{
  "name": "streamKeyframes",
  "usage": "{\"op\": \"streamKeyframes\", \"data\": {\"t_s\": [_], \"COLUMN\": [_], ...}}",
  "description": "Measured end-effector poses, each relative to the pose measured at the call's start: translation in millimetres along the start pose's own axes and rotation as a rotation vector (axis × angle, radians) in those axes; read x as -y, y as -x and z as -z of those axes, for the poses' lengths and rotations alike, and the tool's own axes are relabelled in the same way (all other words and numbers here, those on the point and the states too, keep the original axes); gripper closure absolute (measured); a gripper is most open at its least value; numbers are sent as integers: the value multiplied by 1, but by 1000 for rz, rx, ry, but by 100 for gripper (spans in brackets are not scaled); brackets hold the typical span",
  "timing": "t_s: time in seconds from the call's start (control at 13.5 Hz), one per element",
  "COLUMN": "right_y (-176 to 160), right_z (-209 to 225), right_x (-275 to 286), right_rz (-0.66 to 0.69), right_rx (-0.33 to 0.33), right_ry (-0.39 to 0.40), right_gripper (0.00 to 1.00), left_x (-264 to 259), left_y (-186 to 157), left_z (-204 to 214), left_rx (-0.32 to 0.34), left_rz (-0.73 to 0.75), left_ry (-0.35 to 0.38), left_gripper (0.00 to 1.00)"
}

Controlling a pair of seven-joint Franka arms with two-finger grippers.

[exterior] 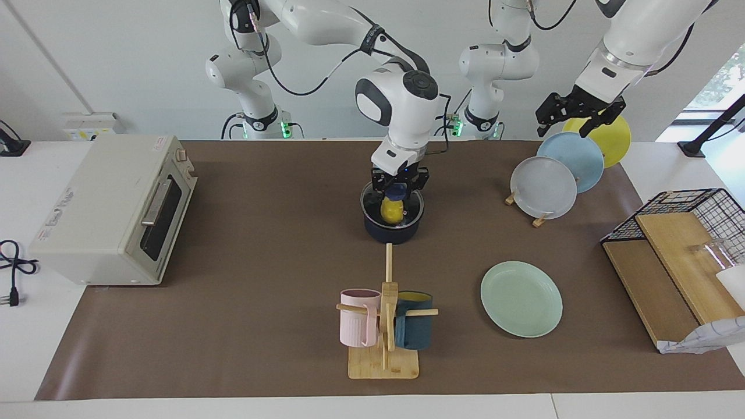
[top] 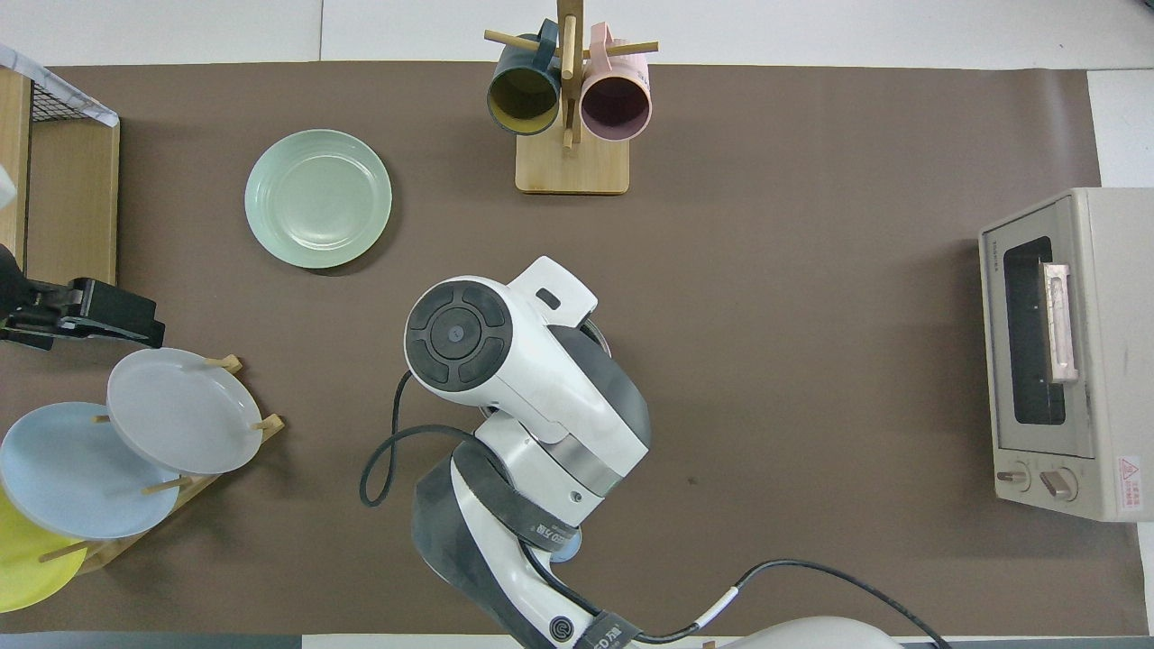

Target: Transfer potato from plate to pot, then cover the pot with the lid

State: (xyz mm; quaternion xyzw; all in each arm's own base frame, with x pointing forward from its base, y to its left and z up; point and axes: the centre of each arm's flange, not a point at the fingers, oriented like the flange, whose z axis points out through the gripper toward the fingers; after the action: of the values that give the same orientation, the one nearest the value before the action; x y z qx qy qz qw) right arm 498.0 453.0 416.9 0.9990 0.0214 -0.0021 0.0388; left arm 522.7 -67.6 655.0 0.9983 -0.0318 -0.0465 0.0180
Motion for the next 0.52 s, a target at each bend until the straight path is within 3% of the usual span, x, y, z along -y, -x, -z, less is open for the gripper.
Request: {"op": "streamKeyframes", "data": {"t_s": [0.15,0.52], "right_y": [0,2], "right_z": [-1,-3], "right_x": [0,3], "right_rz": [-5,-46], "right_rx": [4,13], "right_ry": [-3,-27], "right_gripper": [35,35], "left_x": [9,6], "left_y": [-8,-18], "left_z": [-4,-38], "left_rx": [-18,12], "left_rz": [17,13], "left_ry": [3,1], "left_gripper": [0,0]}}
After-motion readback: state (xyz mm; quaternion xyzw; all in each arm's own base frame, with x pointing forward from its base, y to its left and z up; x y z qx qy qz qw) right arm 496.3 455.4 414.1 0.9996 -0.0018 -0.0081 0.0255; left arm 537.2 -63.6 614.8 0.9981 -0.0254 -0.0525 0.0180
